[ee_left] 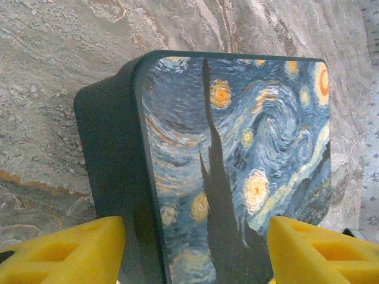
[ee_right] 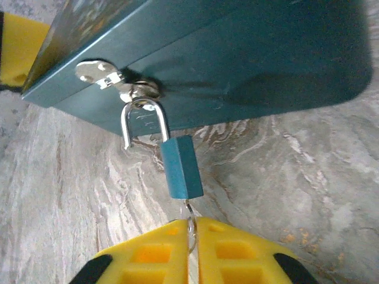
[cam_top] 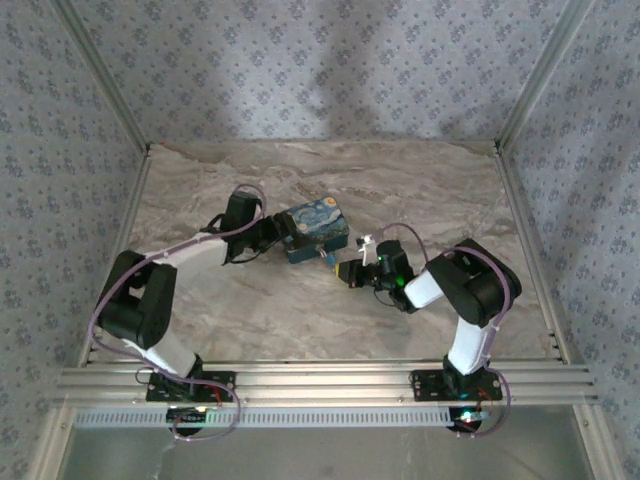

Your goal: Unlock the padlock with the key

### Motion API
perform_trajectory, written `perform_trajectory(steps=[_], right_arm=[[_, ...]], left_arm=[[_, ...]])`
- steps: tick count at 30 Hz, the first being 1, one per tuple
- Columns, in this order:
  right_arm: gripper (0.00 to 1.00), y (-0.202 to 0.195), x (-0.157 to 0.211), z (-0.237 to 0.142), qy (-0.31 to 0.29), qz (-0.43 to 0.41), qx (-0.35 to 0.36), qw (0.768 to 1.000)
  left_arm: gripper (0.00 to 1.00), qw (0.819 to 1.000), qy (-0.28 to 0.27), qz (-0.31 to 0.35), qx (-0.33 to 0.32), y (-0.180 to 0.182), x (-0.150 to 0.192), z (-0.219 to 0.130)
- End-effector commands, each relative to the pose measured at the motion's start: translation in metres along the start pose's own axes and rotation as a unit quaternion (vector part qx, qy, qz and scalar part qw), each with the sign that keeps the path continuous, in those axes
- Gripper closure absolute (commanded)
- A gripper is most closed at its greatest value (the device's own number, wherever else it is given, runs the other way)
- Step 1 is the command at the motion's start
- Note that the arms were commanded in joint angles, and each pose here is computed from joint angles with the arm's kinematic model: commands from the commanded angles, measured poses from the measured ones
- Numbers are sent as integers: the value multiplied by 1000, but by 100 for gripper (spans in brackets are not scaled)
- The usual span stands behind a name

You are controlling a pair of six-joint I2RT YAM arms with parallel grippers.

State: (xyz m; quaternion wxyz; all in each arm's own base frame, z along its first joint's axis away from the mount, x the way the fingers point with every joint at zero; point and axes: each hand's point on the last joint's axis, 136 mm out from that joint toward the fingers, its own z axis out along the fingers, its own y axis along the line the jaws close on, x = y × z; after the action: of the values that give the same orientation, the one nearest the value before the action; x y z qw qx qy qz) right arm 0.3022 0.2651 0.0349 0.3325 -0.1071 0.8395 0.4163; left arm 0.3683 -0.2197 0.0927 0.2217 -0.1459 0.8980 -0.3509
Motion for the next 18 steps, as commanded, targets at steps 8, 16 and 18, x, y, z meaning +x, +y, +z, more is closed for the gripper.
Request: perform_trajectory(steps=[8,16,18], right_arm=[[60,12,-34,-25,-26,-24,-17,999],[53,31,-71,-15,-45,-24,-60,997],[52,30,-79,-11,-48,-25,-62,997]], left_arm=[[48,1000,20,8,-23,21,11,14],[55,999,30,6,-38,33,26,13],[56,999,32,7,-43,35,32,11]])
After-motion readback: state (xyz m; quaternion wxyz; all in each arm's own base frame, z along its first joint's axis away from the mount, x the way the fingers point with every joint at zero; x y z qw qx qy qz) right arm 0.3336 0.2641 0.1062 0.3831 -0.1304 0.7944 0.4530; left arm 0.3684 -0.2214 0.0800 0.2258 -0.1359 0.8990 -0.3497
